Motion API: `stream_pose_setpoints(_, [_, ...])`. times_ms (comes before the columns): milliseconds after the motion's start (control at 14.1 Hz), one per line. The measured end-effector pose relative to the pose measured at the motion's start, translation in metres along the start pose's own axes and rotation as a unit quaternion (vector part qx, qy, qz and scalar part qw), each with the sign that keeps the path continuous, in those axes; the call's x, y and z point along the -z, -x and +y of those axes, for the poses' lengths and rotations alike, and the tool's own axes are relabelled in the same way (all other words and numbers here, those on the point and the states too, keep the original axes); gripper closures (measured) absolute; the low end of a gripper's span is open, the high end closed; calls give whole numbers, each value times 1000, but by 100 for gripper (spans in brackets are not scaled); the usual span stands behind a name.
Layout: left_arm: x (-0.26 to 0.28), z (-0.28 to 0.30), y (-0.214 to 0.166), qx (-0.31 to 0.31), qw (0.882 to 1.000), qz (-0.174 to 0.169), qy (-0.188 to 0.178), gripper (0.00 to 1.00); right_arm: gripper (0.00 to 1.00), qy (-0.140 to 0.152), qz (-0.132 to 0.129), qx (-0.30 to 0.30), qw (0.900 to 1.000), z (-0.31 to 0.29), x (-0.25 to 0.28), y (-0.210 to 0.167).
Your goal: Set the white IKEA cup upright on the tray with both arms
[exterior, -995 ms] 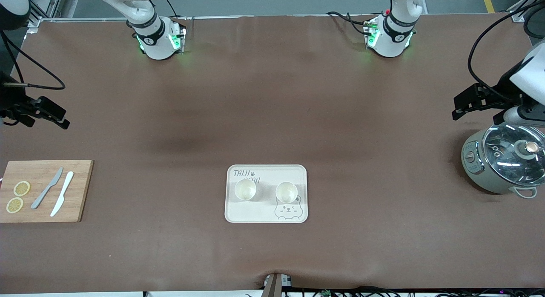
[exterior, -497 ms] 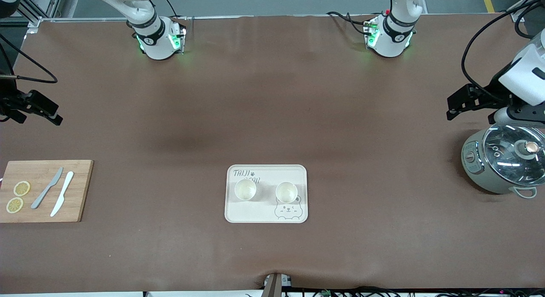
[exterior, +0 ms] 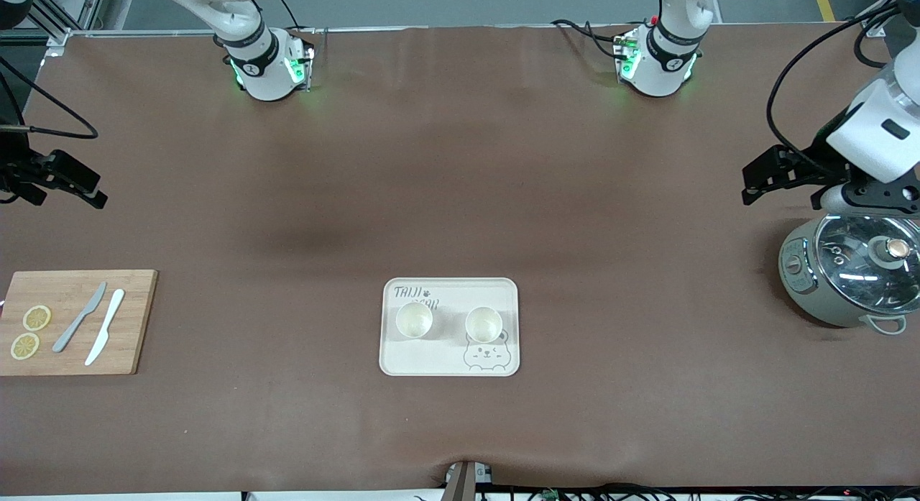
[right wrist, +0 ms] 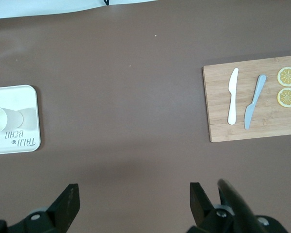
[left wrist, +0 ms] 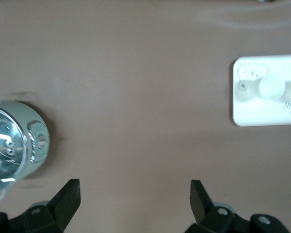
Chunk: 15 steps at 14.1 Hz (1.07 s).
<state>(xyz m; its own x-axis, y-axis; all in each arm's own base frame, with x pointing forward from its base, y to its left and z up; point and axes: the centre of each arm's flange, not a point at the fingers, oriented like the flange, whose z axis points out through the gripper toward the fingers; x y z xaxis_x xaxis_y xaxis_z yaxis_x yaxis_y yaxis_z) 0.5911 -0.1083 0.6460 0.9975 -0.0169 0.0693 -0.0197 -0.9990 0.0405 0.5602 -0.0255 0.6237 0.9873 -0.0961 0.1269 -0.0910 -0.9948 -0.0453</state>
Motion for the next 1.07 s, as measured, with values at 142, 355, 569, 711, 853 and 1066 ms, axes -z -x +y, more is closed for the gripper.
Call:
stream_pose_setpoints(142, [-4, 10, -2, 8, 1000, 1, 2, 0, 0, 0, 0, 0, 1000, 0, 0, 0])
stream_pose_setpoints(355, [-5, 6, -3, 12, 1000, 3, 2, 0, 0, 0, 0, 0, 1000, 0, 0, 0])
stream_pose_setpoints(569, [-4, 7, -3, 11, 1000, 3, 2, 0, 0, 0, 1, 1, 1000, -1, 1, 0])
stream_pose_setpoints(711, [-4, 11, -2, 9, 1000, 3, 3, 0, 0, 0, 2, 2, 1000, -2, 2, 0])
stream_pose_setpoints(853, [-4, 13, -2, 7, 1000, 3, 3, 0, 0, 0, 3, 2, 1000, -2, 3, 0])
stream_pose_setpoints(1066, [-4, 11, -2, 9, 1000, 4, 3, 0, 0, 9, 5, 6, 1000, -1, 10, 0])
